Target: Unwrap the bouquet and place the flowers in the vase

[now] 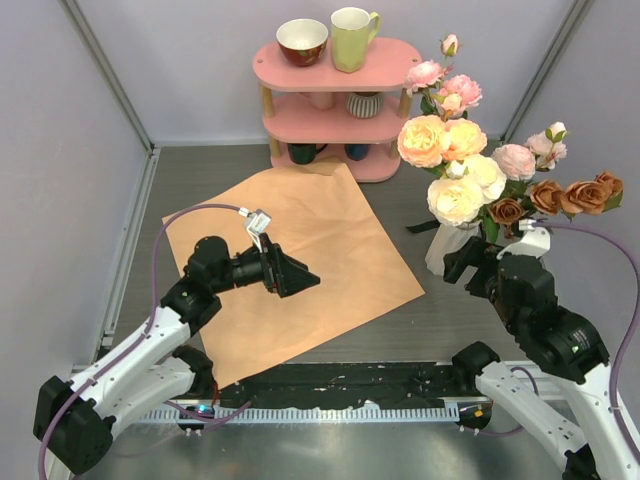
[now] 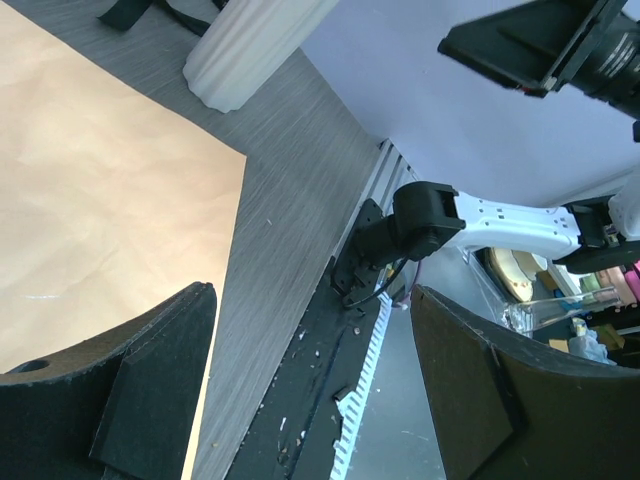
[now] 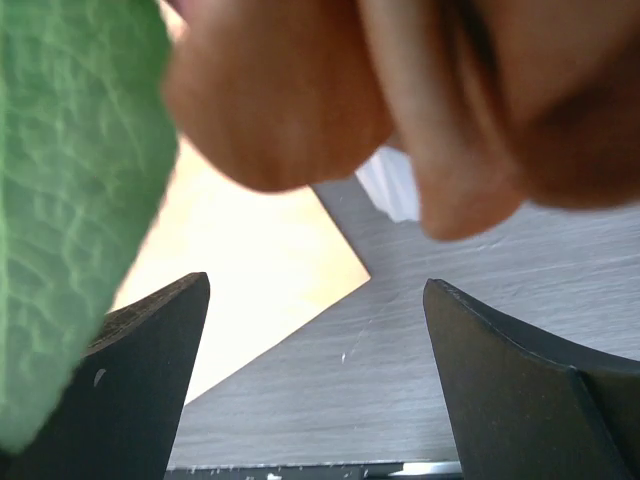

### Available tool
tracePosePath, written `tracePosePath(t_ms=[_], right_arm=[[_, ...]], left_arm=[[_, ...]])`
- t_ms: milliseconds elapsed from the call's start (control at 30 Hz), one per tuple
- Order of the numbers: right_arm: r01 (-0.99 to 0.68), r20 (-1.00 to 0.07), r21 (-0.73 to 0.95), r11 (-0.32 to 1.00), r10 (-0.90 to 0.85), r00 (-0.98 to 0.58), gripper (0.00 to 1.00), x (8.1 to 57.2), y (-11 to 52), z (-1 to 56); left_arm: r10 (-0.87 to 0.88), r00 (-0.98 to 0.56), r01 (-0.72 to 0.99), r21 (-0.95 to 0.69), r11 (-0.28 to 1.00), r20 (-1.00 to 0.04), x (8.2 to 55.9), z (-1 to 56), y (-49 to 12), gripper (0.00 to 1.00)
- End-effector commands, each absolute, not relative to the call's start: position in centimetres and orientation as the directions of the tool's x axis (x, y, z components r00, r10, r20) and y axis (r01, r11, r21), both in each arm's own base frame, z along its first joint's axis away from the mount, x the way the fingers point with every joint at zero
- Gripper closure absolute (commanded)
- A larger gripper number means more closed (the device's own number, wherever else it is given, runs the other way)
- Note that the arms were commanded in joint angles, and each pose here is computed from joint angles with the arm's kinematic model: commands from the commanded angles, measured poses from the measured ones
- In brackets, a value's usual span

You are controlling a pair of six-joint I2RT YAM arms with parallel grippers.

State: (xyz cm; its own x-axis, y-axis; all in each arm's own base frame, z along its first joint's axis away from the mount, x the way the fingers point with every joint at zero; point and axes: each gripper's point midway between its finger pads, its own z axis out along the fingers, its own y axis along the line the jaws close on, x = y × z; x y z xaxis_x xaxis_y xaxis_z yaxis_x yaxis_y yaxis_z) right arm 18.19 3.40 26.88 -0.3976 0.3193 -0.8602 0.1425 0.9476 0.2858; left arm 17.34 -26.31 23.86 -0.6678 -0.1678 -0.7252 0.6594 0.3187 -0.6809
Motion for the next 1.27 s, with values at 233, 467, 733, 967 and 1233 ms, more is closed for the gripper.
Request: tracePosePath(t_ms=[233,467,733,967,1233], right_arm=[[-0.107,-0.628,0.636,0.764,0.432,-0.647,0.06,16.0,13.3,20.6],[-0.175,-0.599,0.711,0.681,0.455,-0.659,0.06,16.0,15.3,19.7],[-0.228,-0.508,0.809,0.542,0.447,-0.736,0.04,15.6,18.5,15.6],[-0.329,-0.601,0.793,0.513,0.568,-0.562,0.0,17.6,17.4,18.0],[-0.434,-0.534,0.83,0.35,0.725,-0.435,0.0,17.0,16.2,24.0]], left_arm=[[-0.207,-0.618,0.696,-0.65,0.305,-0.759,17.4,26.3,-26.2,0.18],[-0.216,-0.618,0.69,-0.654,0.311,-0.756,17.5,26.3,-26.1,0.18],[-0.236,-0.618,0.678,-0.661,0.322,-0.75,18.0,26.0,-26.1,0.18],[-0.327,-0.602,0.613,-0.684,0.396,-0.729,19.1,25.7,-24.8,0.16],[-0.644,-0.438,0.714,-0.678,0.175,-0.627,16.9,31.3,-21.8,0.0]])
